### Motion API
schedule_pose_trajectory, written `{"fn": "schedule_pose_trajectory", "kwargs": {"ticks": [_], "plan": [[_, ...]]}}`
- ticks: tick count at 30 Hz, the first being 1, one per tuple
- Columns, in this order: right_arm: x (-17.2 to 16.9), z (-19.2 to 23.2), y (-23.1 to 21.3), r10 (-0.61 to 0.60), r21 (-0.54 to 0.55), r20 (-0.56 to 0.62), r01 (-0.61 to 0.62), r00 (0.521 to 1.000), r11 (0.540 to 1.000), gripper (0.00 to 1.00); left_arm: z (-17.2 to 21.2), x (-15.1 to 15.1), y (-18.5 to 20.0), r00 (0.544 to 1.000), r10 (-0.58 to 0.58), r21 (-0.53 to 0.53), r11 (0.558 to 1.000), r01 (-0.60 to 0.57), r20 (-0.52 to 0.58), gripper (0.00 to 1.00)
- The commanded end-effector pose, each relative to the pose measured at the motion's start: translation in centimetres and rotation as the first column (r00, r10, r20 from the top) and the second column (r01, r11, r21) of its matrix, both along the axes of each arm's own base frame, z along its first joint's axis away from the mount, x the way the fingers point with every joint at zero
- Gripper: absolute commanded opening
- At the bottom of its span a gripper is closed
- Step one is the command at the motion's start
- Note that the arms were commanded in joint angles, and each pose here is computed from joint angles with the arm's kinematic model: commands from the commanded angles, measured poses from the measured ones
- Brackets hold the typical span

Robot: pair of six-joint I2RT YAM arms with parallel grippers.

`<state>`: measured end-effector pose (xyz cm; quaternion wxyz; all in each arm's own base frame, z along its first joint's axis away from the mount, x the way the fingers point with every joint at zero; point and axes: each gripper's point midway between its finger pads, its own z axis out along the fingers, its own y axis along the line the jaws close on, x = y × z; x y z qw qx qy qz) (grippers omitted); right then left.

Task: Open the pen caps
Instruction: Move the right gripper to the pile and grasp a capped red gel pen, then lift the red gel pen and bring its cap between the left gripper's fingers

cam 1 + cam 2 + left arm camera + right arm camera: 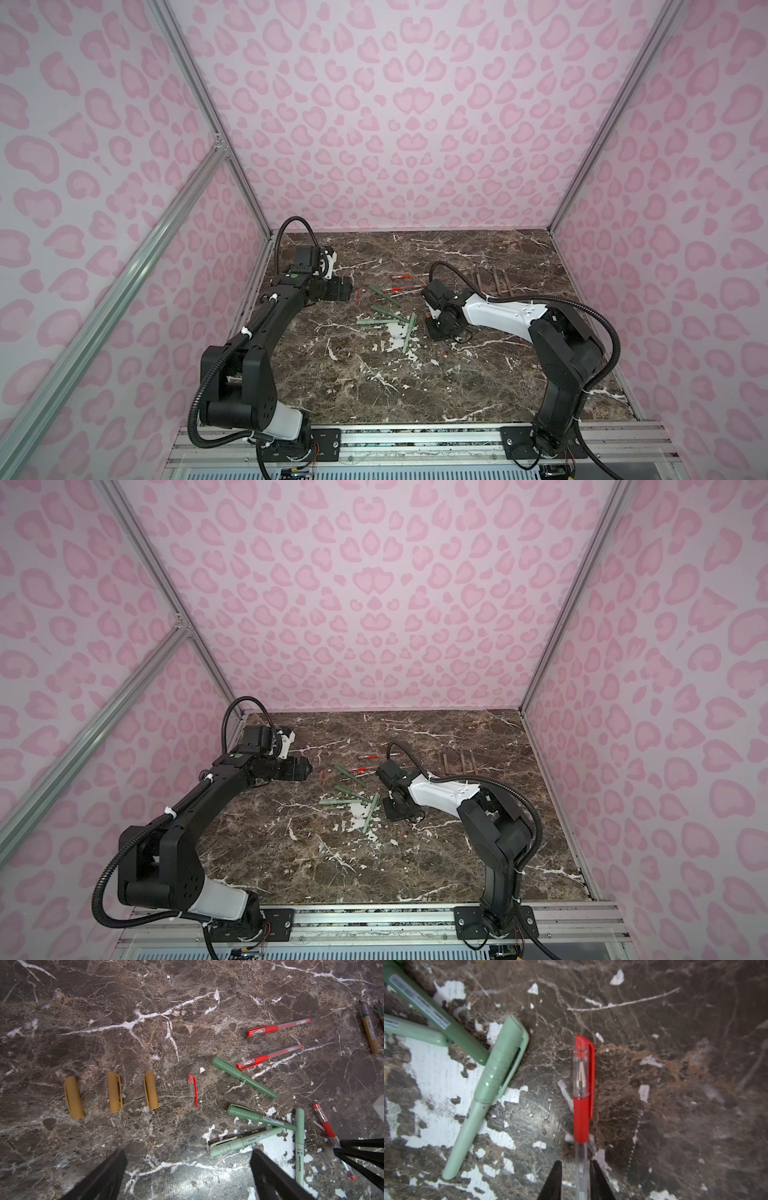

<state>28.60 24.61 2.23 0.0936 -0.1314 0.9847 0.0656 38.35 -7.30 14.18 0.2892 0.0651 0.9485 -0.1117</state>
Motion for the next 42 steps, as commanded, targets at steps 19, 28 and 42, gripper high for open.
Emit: {"fn": "schedule_pose_trajectory", "kwargs": {"ticks": [19, 28, 42], "plan": [[2.4, 2.8, 2.0, -0.001, 0.097, 0.102, -0.009, 0.995, 0.995, 0.04, 1.8, -0.1, -2.7, 0.997, -0.078, -0.143, 0.987, 0.08, 0.017, 0.96], [4.2, 10.4, 8.8, 0.01, 0.374, 0.306, -0.13, 0.952, 0.918, 0.02, 3.5, -1.2, -6.7, 0.989, -0.15, -0.399, 0.905, 0.145, 0.02, 0.94], [2.6, 13.5, 17.0, 0.083, 0.505, 0.393, -0.29, 0.916, 0.813, 0.02, 4.3, -1.7, -10.1, 0.976, -0.217, -0.593, 0.789, 0.158, -0.029, 0.68]]}}
